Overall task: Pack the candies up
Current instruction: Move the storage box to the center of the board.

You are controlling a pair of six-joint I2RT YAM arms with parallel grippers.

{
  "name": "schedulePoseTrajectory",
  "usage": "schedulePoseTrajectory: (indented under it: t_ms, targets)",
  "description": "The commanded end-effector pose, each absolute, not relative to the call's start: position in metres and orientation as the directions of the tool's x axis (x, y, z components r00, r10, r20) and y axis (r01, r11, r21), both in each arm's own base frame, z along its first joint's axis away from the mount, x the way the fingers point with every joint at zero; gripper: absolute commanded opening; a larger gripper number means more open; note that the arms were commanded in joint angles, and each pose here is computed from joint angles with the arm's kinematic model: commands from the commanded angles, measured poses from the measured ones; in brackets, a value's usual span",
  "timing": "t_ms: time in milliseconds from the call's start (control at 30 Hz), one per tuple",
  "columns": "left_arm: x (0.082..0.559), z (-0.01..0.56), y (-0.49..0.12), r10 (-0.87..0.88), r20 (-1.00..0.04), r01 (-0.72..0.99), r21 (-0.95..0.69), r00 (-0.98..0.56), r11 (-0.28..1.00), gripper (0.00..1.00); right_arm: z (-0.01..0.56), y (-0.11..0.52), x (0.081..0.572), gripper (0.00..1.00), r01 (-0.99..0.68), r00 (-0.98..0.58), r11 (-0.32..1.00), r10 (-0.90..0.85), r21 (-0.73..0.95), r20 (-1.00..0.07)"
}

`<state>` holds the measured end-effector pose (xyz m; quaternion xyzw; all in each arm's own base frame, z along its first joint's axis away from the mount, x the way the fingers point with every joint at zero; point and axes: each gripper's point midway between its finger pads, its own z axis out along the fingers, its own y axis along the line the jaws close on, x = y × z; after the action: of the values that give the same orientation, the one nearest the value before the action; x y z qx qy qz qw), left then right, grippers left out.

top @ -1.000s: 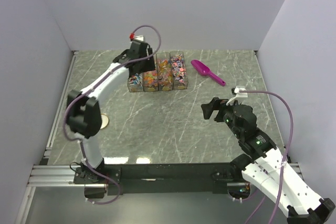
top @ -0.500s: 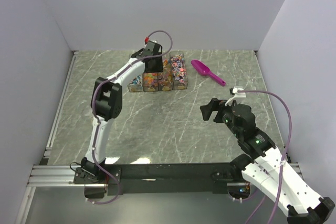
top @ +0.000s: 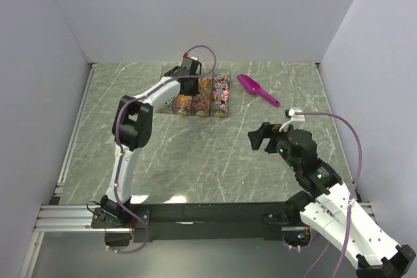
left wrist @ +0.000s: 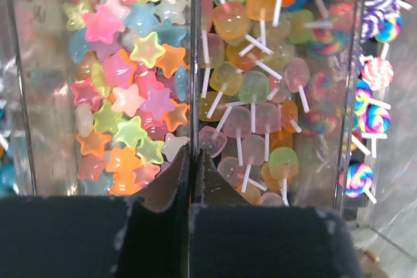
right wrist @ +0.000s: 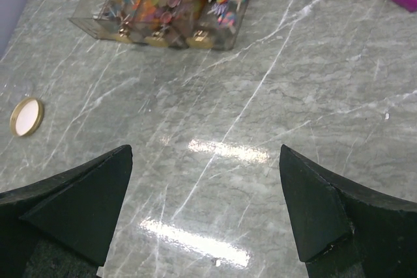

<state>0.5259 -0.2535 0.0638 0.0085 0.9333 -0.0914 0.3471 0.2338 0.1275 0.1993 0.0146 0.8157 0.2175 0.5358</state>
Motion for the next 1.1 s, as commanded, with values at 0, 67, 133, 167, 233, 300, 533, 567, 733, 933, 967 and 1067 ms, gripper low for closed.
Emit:
schedulePoseTrajectory:
  t_ms: [0, 67, 133, 167, 233, 300, 533, 567, 733, 933, 967, 1067]
  targets:
    - [0.492, 0.096, -0.260, 0.044, -0.654, 0.207, -0.174, -0.755, 0.963, 0.01, 0.207, 0.131, 0.234, 1.00, -0.226, -0.410, 0.892, 0.276, 0.390, -0.869]
    - [0.462, 0.082, -0.265, 0.097, -0.616, 0.253, -0.171, -0.782, 0.952, 0.01, 0.210, 0.130, 0.233, 1.00, -0.228, -0.404, 0.891, 0.280, 0.392, -0.871]
    - [0.433, 0.082, -0.267, 0.145, -0.599, 0.299, -0.166, -0.788, 0.940, 0.01, 0.214, 0.129, 0.231, 1.00, -0.232, -0.391, 0.888, 0.289, 0.397, -0.874]
    - [0.417, 0.082, -0.277, 0.180, -0.597, 0.335, -0.160, -0.782, 0.928, 0.01, 0.215, 0.128, 0.230, 1.00, -0.235, -0.385, 0.887, 0.291, 0.398, -0.876]
    - [0.388, 0.082, -0.281, 0.227, -0.590, 0.382, -0.150, -0.774, 0.912, 0.01, 0.218, 0.125, 0.227, 1.00, -0.233, -0.373, 0.887, 0.298, 0.399, -0.879]
    - [0.354, 0.082, -0.292, 0.287, -0.587, 0.446, -0.142, -0.757, 0.884, 0.01, 0.223, 0.123, 0.225, 1.00, -0.237, -0.358, 0.884, 0.306, 0.403, -0.882]
    - [0.289, 0.079, -0.325, 0.458, -0.591, 0.638, -0.127, -0.664, 0.760, 0.01, 0.230, 0.115, 0.218, 1.00, -0.234, -0.329, 0.885, 0.319, 0.404, -0.889]
    - [0.285, 0.079, -0.329, 0.476, -0.592, 0.657, -0.125, -0.651, 0.743, 0.01, 0.228, 0.114, 0.217, 1.00, -0.230, -0.329, 0.885, 0.321, 0.406, -0.888]
    - [0.288, 0.077, -0.330, 0.575, -0.589, 0.738, -0.054, -0.567, 0.672, 0.01, 0.231, 0.111, 0.214, 1.00, -0.229, -0.317, 0.883, 0.330, 0.409, -0.889]
    - [0.272, 0.069, -0.336, 0.638, -0.529, 0.790, -0.111, -0.560, 0.602, 0.01, 0.231, 0.107, 0.213, 1.00, -0.214, -0.314, 0.894, 0.319, 0.394, -0.894]
    - [0.268, 0.067, -0.335, 0.644, -0.522, 0.794, -0.112, -0.559, 0.598, 0.01, 0.231, 0.107, 0.213, 1.00, -0.214, -0.314, 0.894, 0.319, 0.394, -0.894]
    - [0.257, 0.060, -0.326, 0.661, -0.496, 0.794, -0.104, -0.563, 0.599, 0.01, 0.230, 0.107, 0.214, 1.00, -0.215, -0.314, 0.893, 0.321, 0.396, -0.894]
